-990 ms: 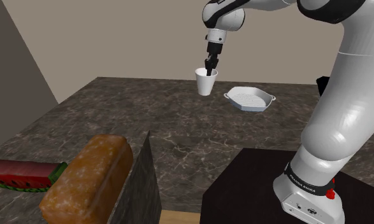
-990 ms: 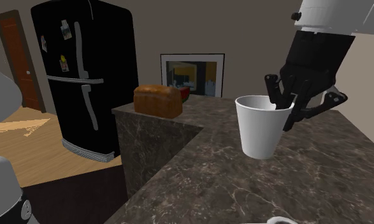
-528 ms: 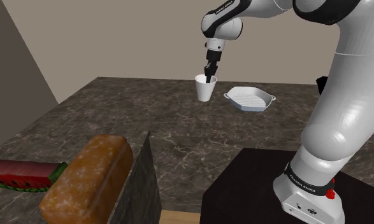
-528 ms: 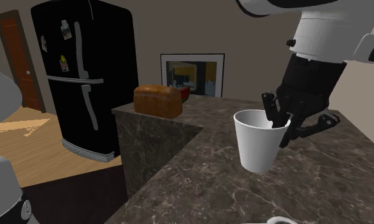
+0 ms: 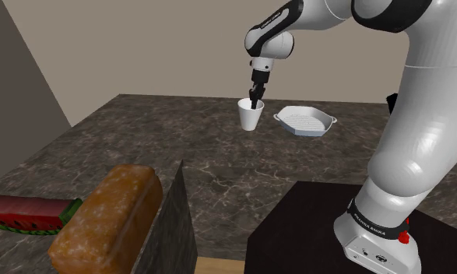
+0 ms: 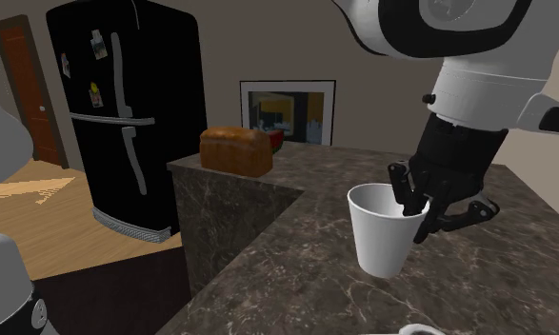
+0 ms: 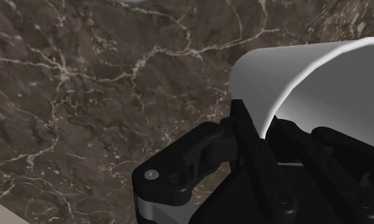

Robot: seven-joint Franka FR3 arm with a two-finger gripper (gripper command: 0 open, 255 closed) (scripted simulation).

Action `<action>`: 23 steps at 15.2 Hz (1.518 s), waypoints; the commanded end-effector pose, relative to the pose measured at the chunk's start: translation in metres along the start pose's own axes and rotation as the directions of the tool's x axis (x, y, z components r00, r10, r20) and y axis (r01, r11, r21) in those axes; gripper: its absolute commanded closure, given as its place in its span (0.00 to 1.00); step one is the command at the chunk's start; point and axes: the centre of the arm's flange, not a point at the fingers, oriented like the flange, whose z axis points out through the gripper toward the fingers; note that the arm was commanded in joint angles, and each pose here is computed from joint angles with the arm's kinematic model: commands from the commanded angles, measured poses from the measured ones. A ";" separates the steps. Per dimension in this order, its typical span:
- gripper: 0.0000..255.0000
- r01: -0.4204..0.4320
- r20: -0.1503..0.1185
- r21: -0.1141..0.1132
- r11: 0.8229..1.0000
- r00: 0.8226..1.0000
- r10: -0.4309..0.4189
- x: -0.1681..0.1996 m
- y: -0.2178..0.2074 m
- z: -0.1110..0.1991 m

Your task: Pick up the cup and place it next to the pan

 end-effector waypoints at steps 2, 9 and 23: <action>1.00 0.000 -0.001 0.000 1.000 1.000 0.000 0.000 0.000 0.000; 0.00 0.000 -0.001 0.000 1.000 1.000 0.000 0.000 0.000 0.000; 0.00 0.000 -0.001 0.000 1.000 1.000 0.000 0.000 0.000 -0.050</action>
